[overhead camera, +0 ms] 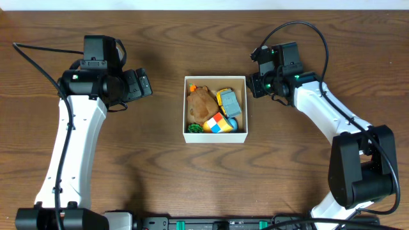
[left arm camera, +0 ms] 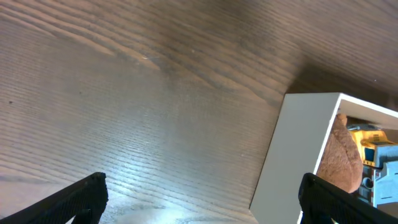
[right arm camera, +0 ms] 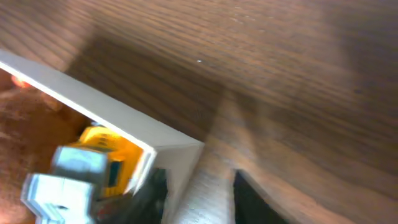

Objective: Pack container

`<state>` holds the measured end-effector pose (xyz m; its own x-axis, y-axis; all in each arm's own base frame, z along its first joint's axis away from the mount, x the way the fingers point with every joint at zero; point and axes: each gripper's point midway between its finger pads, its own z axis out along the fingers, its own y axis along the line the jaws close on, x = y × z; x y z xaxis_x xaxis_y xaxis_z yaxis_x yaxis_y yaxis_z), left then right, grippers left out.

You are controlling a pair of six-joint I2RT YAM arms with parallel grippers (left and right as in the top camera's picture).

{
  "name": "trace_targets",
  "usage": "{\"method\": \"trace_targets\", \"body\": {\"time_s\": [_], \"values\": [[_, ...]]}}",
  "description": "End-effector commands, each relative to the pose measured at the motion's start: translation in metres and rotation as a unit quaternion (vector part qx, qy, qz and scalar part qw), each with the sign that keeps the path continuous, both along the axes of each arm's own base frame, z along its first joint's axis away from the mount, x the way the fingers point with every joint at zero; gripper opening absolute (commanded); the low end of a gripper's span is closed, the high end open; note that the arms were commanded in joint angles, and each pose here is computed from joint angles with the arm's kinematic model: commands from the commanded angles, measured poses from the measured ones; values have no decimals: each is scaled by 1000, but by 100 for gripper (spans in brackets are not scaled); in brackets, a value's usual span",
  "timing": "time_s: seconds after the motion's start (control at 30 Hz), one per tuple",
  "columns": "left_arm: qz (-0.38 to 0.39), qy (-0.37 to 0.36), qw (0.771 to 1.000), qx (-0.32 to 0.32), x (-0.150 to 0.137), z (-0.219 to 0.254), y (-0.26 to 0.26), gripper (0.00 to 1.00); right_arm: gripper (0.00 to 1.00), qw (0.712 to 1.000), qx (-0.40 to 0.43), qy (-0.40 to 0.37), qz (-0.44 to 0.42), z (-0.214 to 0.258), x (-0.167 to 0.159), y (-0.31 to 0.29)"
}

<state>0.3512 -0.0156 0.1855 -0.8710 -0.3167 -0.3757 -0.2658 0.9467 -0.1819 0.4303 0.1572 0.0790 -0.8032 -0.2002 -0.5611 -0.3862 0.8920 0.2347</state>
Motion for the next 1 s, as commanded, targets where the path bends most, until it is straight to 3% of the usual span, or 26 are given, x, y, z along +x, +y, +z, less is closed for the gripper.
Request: {"method": "trace_targets", "body": {"time_s": [0.0,0.1,0.17,0.2,0.5,0.7,0.97], "values": [[-7,7,1000,-1,-2,-3,0,98,43,999,-36,-11,-39,-1,9,-19],[-32,4,999,16,-1,-3,1,98,53,994,-71,-31,-80,11,17,-44],[-31,1,999,33,0,-3,7,98,75,990,-87,-45,-105,25,19,-62],[-35,-4,999,38,3,-2,8,98,98,988,-91,-51,-116,32,20,-69],[-59,-18,996,65,9,1,12,98,99,971,-111,-125,-171,105,14,-126],[-79,-35,995,54,4,13,6,98,99,970,-82,-116,-196,128,-10,-141],[-93,-131,985,68,-33,66,6,98,99,960,-79,-109,-247,150,-58,-163]]}}
